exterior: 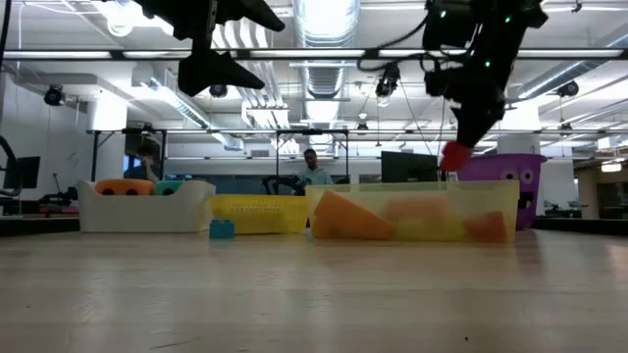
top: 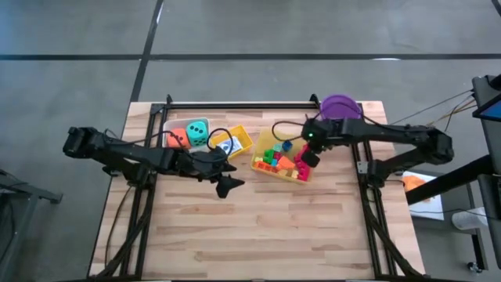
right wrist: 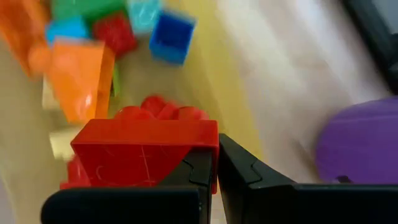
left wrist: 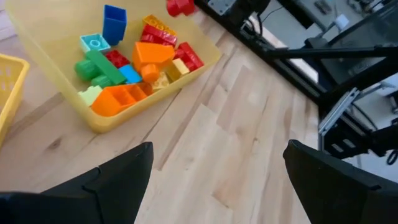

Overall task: Pick & Place Toys
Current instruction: Put the red game piece into the yellow bin

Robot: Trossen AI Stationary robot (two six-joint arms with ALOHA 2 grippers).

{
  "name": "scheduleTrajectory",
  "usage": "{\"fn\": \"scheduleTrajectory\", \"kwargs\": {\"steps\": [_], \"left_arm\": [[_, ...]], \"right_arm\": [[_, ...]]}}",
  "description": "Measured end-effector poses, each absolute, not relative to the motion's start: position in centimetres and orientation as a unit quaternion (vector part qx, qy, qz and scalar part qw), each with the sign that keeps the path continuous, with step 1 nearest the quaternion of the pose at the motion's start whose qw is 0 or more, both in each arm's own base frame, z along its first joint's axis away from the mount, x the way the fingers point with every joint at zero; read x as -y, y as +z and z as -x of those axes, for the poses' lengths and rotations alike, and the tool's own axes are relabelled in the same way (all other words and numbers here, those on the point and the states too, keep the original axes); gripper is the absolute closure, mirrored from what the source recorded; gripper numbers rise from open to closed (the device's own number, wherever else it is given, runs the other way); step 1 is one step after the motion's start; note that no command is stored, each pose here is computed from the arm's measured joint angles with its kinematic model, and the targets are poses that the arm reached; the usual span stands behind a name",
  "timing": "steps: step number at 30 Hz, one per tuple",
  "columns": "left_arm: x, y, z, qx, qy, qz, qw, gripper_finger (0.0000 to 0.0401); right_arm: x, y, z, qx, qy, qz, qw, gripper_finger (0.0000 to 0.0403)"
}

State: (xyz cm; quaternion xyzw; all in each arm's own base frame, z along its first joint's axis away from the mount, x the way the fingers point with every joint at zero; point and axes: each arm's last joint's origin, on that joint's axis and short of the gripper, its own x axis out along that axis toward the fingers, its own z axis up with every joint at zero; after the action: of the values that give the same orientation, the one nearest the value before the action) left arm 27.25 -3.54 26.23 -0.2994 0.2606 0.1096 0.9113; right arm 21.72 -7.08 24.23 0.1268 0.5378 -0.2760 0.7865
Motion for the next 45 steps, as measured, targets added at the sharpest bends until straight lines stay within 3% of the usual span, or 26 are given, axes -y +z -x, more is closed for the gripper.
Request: {"fn": "scheduleTrajectory", "kwargs": {"steps": [6, 17, 45], "left_arm": [[3.4, 26.1, -27.1, -0.270, 0.115, 0.292, 0.910, 0.0044], [3.4, 26.0, -27.1, -0.272, 0.116, 0.286, 0.912, 0.0044], [3.3, 25.6, -26.8, -0.290, 0.138, 0.302, 0.898, 0.0044]], "right_arm": [[7.8, 21.8, -23.2, -0.597, -0.248, -0.111, 0.755, 0.0395], [9.3, 20.1, -23.9, -0.595, -0.348, -0.135, 0.712, 0.0395], [9.1, 17.7, -23.9, -0.584, -0.291, -0.119, 0.748, 0.0395]]}}
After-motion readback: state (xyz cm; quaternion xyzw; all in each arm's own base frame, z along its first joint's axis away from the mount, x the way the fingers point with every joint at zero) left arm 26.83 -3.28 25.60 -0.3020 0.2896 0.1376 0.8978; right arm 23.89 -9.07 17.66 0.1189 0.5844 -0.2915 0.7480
